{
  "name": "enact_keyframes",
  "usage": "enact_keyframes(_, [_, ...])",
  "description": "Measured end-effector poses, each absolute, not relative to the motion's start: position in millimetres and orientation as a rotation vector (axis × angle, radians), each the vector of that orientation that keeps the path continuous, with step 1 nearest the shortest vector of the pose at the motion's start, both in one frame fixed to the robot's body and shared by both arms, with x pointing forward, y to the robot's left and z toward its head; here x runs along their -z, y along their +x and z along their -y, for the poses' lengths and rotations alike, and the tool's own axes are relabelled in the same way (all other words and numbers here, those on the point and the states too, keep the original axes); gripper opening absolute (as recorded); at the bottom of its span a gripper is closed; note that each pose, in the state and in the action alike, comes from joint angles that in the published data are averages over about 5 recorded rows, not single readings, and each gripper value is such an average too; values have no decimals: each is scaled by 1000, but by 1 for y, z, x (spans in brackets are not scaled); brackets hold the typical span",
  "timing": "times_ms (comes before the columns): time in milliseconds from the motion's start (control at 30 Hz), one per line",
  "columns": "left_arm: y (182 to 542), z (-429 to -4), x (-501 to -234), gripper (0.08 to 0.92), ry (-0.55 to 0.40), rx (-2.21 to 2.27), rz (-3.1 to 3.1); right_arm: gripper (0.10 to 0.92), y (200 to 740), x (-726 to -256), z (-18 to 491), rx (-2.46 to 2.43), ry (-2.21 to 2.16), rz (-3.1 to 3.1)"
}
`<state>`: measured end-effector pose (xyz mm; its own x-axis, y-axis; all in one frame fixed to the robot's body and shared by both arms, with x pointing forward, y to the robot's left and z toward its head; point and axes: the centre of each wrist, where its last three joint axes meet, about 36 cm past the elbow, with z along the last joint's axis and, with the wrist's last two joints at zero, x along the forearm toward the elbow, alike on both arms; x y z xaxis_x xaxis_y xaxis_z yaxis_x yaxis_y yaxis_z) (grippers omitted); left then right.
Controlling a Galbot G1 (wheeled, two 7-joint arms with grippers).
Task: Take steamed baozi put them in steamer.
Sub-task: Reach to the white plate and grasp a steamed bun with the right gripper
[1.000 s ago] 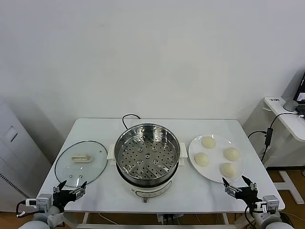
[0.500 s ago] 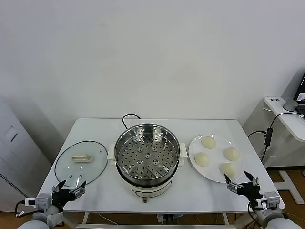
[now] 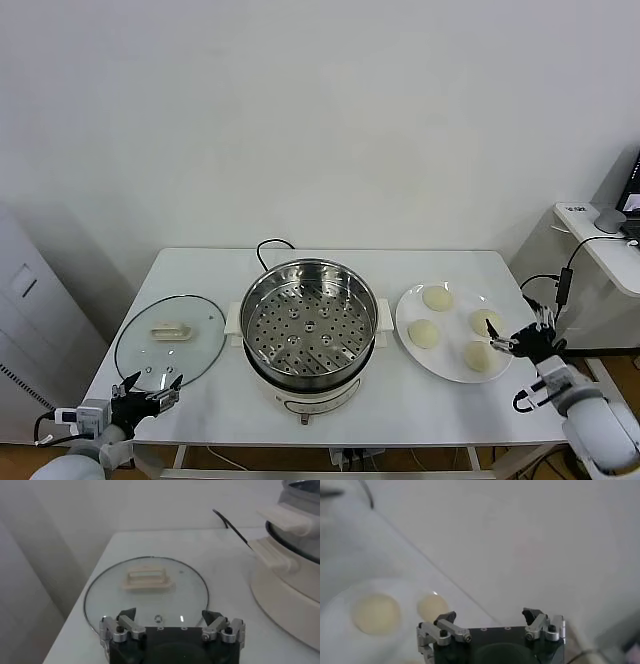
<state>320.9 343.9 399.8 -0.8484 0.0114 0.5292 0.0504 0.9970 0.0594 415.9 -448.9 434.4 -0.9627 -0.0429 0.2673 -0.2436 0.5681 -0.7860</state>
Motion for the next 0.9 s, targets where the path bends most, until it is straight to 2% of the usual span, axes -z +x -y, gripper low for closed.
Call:
enact_keyframes(433, [330, -351, -400, 823, -14, 144, 2557, 823, 513, -470, 477, -1537, 606, 2271])
enact_keyframes(900, [334, -353, -401, 823, -21, 170, 2539, 823, 618, -503, 473, -1511, 1005, 1951])
